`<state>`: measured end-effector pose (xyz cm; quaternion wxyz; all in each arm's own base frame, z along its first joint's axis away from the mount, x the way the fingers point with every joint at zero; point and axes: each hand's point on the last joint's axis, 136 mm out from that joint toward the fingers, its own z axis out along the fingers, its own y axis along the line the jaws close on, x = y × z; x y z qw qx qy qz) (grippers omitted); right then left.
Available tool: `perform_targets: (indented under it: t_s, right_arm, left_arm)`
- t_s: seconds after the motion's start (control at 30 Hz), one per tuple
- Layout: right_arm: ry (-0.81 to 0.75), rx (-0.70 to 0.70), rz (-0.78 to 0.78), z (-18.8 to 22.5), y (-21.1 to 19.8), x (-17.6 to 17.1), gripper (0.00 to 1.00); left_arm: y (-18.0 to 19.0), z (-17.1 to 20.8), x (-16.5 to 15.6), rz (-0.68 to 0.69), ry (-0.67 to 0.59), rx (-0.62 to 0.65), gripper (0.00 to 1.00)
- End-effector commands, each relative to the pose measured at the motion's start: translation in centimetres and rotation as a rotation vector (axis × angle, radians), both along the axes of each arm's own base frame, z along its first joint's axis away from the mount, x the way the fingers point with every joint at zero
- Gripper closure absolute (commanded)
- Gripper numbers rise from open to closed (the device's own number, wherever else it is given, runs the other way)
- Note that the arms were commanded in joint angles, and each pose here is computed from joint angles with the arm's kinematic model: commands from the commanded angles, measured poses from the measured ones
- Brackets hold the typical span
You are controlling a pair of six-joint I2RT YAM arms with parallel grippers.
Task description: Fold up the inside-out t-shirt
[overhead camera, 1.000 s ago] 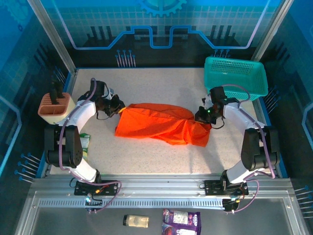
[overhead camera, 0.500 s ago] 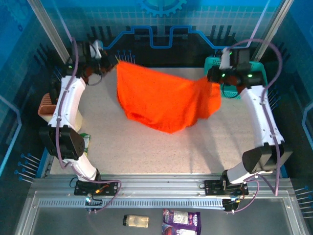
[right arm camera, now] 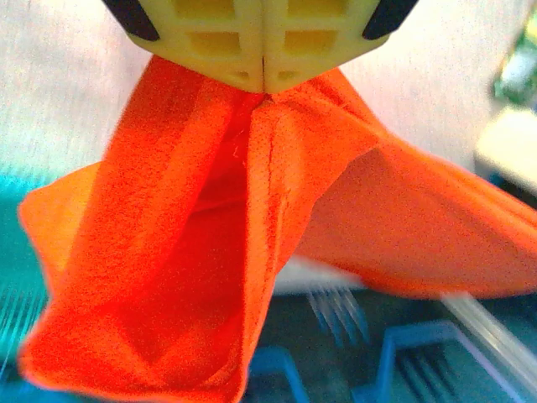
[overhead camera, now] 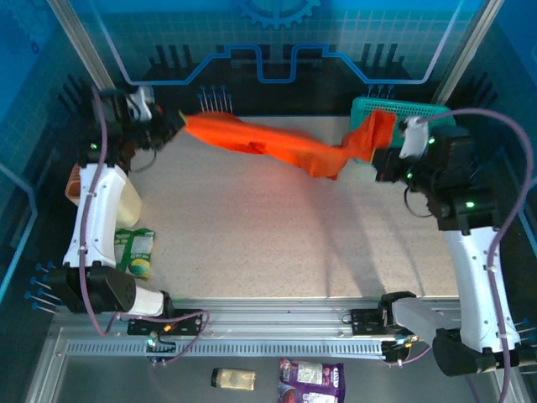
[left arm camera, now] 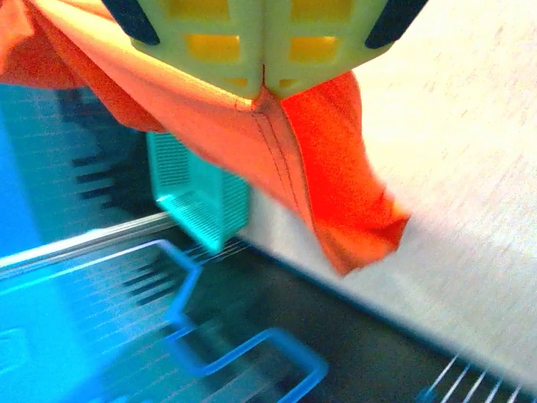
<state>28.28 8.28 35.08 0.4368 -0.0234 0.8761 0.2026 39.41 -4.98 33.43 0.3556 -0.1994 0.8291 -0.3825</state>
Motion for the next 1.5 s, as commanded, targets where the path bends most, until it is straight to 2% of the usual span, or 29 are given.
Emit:
perform_targets:
  t_s: [0.0,0.03,0.13,0.2,0.3,0.5,0.63,0.8,0.93,1.13,1.27,1.47]
  right_arm:
    - [0.342,0.068,0.049,-9.9,2.1,-3.0,1.00]
    - [0.419,0.086,0.038,-12.1,2.4,-3.6,0.99]
    - [0.550,0.124,-0.030,-16.1,2.4,-4.2,0.79]
    - [0.563,0.123,-0.056,-17.1,2.3,-3.7,0.75]
    - [0.581,0.071,-0.093,-18.6,1.5,-2.6,0.72]
    - [0.658,-0.015,-0.147,-22.7,0.3,-1.4,0.66]
    - [0.693,0.003,-0.063,-24.7,2.0,-0.7,0.67]
    - [0.718,-0.128,0.046,-27.2,4.0,0.1,0.67]
    - [0.734,-0.257,0.084,-27.9,4.7,0.8,0.63]
    - [0.734,-0.355,0.001,-27.3,5.4,1.7,0.62]
    - [0.748,-0.405,-0.039,-27.3,5.8,2.2,0.57]
    - [0.856,-0.479,-0.072,-29.2,6.3,1.8,0.55]
  left_arm:
    - [1.8,-10.4,-2.5,0.076,0.230,0.051,1.00]
    - [1.8,-13.3,-3.6,0.077,0.293,0.053,1.00]
    - [1.9,-19.1,-5.6,0.080,0.418,0.073,1.00]
    - [2.0,-21.4,-6.4,0.073,0.475,0.087,1.00]
    - [2.1,-22.7,-6.7,0.064,0.509,0.098,1.00]
    - [2.1,-22.6,-6.4,0.061,0.503,0.102,1.00]
    - [2.0,-22.6,-6.3,0.058,0.506,0.089,1.00]
    - [2.0,-22.4,-6.3,0.061,0.501,0.090,1.00]
    - [2.0,-22.1,-6.2,0.063,0.493,0.090,1.00]
    - [2.1,-21.5,-6.2,0.069,0.483,0.093,1.00]
    - [2.0,-21.5,-6.1,0.069,0.480,0.088,1.00]
    - [2.1,-21.7,-6.2,0.067,0.484,0.092,1.00]
